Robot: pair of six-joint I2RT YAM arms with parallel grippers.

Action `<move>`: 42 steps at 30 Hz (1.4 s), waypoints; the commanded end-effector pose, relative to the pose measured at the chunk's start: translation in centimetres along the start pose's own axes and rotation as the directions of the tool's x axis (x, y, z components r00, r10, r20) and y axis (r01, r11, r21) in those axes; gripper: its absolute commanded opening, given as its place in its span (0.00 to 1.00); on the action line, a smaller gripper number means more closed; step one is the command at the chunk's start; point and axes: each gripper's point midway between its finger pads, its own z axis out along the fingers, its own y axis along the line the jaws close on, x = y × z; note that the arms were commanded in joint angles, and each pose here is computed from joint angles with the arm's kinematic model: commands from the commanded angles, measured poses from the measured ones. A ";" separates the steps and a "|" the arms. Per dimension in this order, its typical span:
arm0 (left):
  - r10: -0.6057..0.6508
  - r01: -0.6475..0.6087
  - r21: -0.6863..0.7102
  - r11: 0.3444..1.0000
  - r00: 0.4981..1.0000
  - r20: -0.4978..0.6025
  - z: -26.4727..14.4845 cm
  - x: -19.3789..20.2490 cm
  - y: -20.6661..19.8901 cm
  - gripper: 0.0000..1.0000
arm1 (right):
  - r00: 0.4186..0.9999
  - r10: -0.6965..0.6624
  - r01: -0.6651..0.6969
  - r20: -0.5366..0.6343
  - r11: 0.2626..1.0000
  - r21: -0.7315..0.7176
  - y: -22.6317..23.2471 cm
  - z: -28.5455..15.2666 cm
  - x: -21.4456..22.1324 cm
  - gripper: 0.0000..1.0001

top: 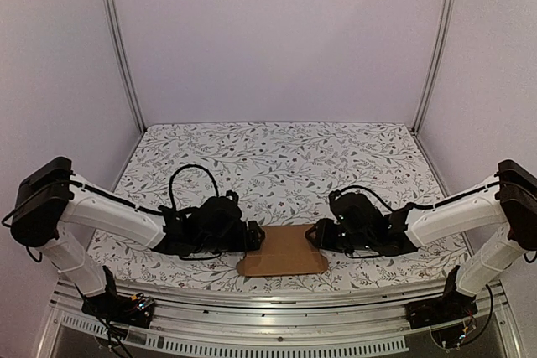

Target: Fold the paper box

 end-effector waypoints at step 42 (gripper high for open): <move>-0.341 0.472 0.411 0.780 0.871 -0.353 -0.8 5.5 -0.3 0.76 | 0.999 -0.030 0.028 0.013 0.988 0.153 -6.3 -0.4 1.7 0.00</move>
